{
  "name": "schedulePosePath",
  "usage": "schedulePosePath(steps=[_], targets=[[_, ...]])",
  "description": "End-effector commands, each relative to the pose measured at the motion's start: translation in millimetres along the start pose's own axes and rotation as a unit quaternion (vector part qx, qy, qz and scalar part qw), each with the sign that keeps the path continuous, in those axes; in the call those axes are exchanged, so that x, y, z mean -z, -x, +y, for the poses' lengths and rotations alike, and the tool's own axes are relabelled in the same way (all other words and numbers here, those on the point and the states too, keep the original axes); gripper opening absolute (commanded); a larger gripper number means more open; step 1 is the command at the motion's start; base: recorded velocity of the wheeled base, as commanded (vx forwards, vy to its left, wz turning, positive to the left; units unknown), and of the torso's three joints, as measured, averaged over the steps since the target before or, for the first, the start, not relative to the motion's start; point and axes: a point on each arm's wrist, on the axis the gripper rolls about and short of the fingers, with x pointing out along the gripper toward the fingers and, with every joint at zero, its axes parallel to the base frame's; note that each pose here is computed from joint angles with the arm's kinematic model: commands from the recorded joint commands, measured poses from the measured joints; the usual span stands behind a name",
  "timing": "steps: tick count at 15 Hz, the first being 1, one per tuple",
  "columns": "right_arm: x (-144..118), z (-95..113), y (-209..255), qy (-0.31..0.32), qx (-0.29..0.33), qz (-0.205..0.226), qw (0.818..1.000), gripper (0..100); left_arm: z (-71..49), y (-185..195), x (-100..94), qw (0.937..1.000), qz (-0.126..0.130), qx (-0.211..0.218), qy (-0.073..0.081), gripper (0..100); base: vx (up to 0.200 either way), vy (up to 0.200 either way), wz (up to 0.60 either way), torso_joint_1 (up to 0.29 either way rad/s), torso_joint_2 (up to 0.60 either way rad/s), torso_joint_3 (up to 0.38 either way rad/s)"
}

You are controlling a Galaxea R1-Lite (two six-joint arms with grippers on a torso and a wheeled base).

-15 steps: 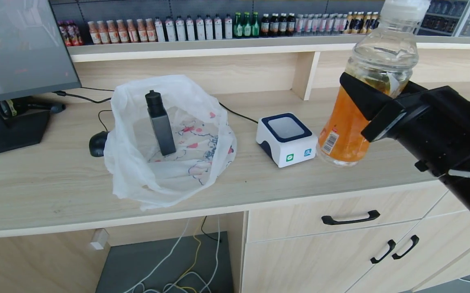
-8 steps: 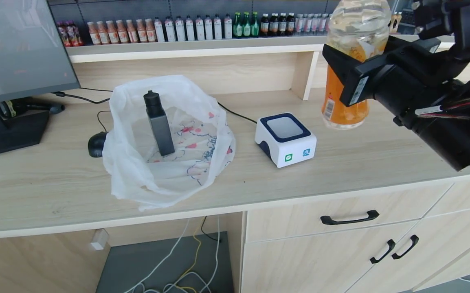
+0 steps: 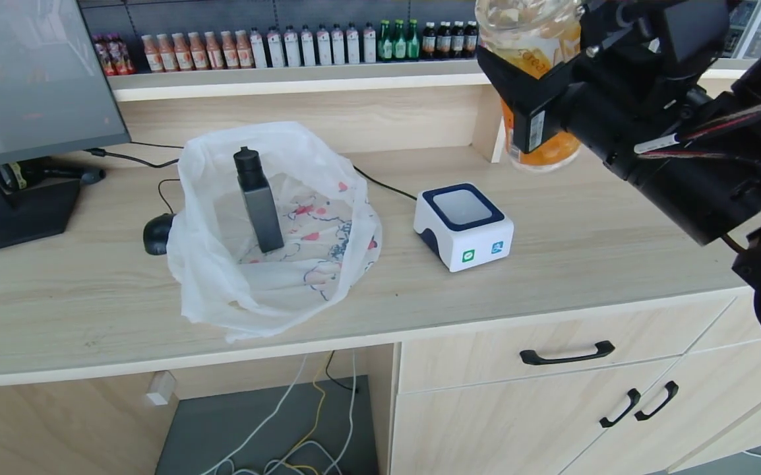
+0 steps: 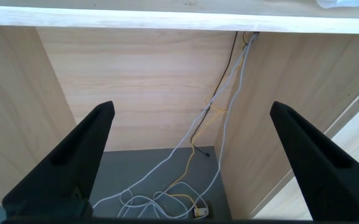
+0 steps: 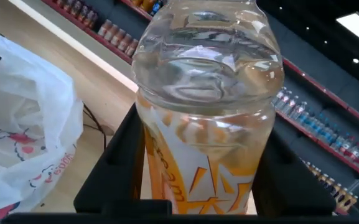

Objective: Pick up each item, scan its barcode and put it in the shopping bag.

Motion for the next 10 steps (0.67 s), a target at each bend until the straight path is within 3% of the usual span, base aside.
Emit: schedulePosePath(steps=[1, 6, 10], targets=[[8.4, 11.7, -5.8, 0.017, -0.036, -0.016, 0.999, 0, 0.0, 0.0, 0.0, 1.0, 0.0, 0.0, 0.0, 100, 0.0, 0.0, 0.0, 0.0, 0.0, 0.0], [41.4, 12.7, -22.1, 0.072, -0.047, -0.068, 0.994, 0, 0.0, 0.0, 0.0, 1.0, 0.0, 0.0, 0.0, 100, 0.0, 0.0, 0.0, 0.0, 0.0, 0.0], [66.6, 37.8, -30.6, 0.073, -0.081, -0.119, 0.987, 0, 0.0, 0.0, 0.0, 1.0, 0.0, 0.0, 0.0, 100, 0.0, 0.0, 0.0, 0.0, 0.0, 0.0]])
